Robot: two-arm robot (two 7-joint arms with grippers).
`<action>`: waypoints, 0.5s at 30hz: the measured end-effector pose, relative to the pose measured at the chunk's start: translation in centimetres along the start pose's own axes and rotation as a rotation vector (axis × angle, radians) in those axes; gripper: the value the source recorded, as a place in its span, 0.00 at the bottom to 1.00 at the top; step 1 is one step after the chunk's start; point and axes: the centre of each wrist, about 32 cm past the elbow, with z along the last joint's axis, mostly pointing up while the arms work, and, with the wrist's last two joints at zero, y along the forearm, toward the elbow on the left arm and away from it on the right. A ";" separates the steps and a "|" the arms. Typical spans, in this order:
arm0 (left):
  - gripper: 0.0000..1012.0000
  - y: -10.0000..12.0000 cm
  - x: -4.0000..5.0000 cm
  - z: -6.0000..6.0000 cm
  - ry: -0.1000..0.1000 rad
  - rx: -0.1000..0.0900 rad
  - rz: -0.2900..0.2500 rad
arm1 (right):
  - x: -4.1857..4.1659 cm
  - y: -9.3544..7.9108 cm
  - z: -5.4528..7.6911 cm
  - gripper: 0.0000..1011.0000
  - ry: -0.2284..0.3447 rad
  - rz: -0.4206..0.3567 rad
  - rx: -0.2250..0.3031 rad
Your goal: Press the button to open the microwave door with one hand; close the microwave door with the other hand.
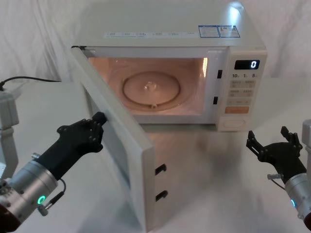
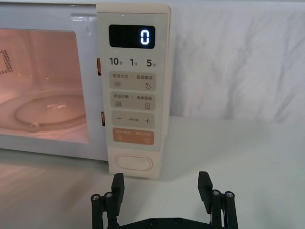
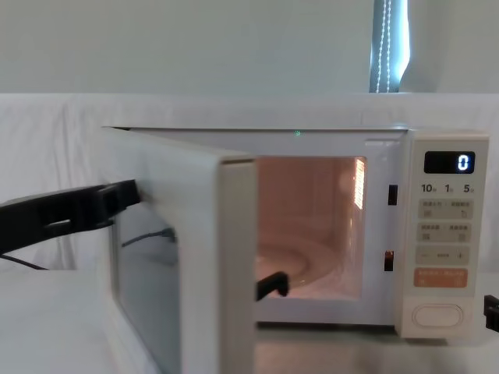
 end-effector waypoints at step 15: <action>0.00 -3.4 -0.19 -0.1 -0.019 -0.018 -0.019 | 0.00 0.0 0.0 0.99 0.000 0.000 0.000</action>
